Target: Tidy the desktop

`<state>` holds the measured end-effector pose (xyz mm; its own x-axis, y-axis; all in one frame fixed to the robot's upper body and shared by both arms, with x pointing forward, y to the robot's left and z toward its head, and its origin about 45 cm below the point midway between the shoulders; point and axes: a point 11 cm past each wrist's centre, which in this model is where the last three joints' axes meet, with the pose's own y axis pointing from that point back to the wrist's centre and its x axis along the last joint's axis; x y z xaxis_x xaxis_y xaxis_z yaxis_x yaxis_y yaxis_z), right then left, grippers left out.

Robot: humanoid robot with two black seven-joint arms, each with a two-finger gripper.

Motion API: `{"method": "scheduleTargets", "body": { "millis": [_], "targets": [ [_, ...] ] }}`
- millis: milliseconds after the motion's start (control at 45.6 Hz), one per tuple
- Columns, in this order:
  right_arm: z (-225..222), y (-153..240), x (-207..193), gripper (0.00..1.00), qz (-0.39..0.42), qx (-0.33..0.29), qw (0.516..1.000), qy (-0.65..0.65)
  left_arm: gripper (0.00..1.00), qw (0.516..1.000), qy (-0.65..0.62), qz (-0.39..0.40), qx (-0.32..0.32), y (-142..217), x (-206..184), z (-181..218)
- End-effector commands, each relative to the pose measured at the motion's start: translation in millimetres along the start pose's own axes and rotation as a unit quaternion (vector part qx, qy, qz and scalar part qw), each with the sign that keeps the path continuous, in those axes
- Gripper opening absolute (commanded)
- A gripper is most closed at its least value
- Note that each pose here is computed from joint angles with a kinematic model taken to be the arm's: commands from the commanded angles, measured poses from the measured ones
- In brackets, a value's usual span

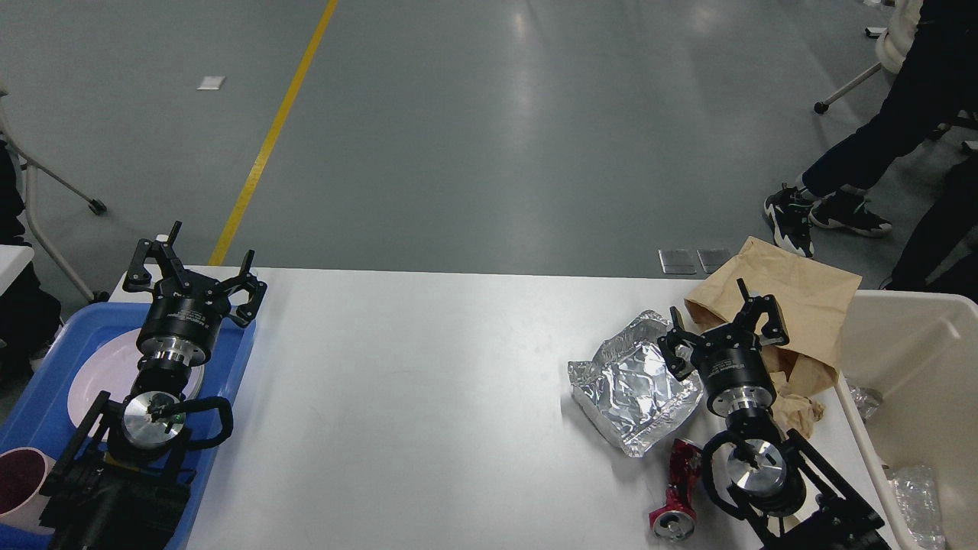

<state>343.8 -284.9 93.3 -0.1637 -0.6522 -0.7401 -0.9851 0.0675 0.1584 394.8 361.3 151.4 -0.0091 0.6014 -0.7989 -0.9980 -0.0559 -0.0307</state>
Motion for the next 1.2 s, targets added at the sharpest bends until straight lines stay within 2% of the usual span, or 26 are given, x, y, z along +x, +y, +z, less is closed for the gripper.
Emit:
{"method": "scheduleTargets", "body": {
  "millis": [0,438,504,701,876,964,1183],
  "targets": [
    [0,0,0,1.00,0.000,0.000,1.000,0.000,0.96,1.000,-0.006,0.000,-0.015,0,2,9],
    [0,0,0,1.00,0.000,0.000,1.000,0.000,0.96,1.000,0.016,0.008,-0.002,5,7,-11],
    [0,0,-1,1.00,-0.001,0.000,1.000,0.000,0.96,0.999,0.051,0.001,-0.005,4,0,-23],
    [0,0,0,1.00,0.000,0.000,1.000,0.000,0.96,0.998,0.061,-0.012,-0.010,5,-3,-24],
    [0,0,0,1.00,0.000,0.000,1.000,0.000,0.96,0.997,0.060,-0.048,0.012,12,-10,-40],
    [0,0,0,1.00,0.000,0.000,1.000,0.000,0.96,0.997,0.061,-0.051,0.015,25,-2,-47],
    [0,0,0,1.00,0.000,0.000,1.000,0.000,0.96,0.997,0.054,-0.059,0.024,29,-2,-52]
  ]
}}
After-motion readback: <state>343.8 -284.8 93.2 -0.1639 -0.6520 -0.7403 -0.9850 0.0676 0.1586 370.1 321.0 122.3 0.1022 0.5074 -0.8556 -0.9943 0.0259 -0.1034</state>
